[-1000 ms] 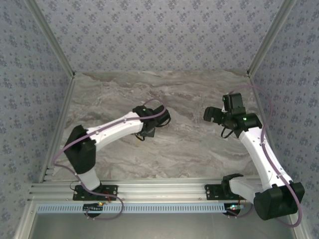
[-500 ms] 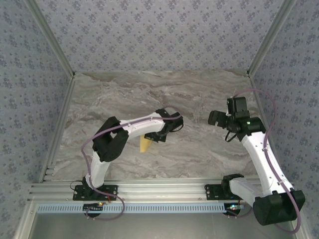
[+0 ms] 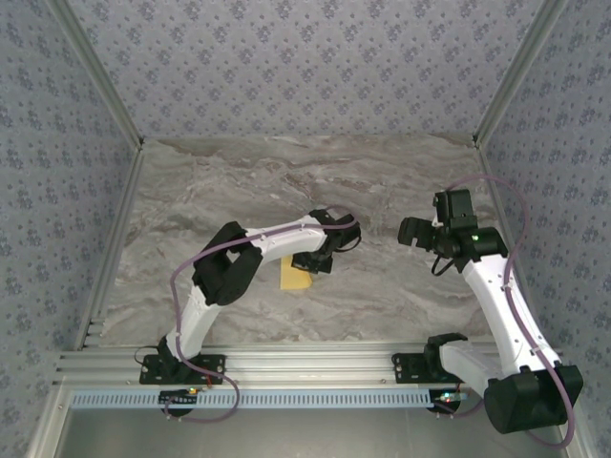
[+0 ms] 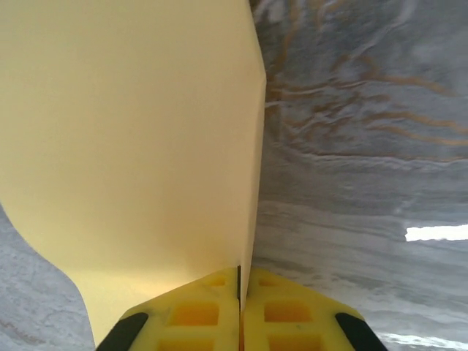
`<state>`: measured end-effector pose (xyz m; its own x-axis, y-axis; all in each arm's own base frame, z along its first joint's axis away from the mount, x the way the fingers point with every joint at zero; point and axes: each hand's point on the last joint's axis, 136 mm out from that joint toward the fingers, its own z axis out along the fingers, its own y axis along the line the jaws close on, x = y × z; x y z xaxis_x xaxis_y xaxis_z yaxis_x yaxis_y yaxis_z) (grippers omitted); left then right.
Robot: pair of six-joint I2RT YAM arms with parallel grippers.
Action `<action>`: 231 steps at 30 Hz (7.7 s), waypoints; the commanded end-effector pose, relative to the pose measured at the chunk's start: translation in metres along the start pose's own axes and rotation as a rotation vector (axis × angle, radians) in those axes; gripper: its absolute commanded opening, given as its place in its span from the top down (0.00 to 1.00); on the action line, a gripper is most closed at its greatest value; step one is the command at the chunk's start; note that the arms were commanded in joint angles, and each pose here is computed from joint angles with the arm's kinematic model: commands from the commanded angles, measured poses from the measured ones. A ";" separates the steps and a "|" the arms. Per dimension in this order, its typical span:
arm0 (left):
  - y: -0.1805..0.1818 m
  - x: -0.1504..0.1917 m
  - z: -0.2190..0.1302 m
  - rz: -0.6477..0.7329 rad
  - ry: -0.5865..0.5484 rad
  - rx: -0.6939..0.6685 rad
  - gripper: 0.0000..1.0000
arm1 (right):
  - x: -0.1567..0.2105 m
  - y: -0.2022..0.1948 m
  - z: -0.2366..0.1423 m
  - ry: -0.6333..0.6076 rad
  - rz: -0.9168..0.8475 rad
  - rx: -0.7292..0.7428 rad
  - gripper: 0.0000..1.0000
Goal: Fold a paper plane with a square sheet of paper (fold left side to right side)
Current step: Turn over the paper at the center of the table, then third fold the triangle at the center of the table.
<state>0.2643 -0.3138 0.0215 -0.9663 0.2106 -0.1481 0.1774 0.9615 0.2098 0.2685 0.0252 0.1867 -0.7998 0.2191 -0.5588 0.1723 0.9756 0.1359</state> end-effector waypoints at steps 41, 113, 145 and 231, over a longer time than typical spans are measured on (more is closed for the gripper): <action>0.060 -0.003 -0.034 -0.425 -0.033 0.907 0.39 | 0.035 0.287 0.155 0.316 -0.132 -0.740 0.37; 0.039 0.012 -0.038 -0.472 0.100 0.944 0.96 | 0.183 0.290 0.070 -0.163 -1.095 -0.454 0.37; 0.051 -0.058 -0.052 -0.291 0.043 1.030 0.79 | 0.193 0.276 0.082 0.096 -0.953 -0.672 1.00; 0.025 -0.032 0.035 -0.234 0.248 0.851 0.90 | 0.144 0.235 0.136 0.333 -0.540 -0.634 1.00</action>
<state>0.3250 -0.2973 0.0184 -0.9954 0.0282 0.0921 -0.0391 0.7555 -0.6539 0.2671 0.2900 0.0274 -0.8115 -0.3872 -0.4377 -0.5641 0.7149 0.4133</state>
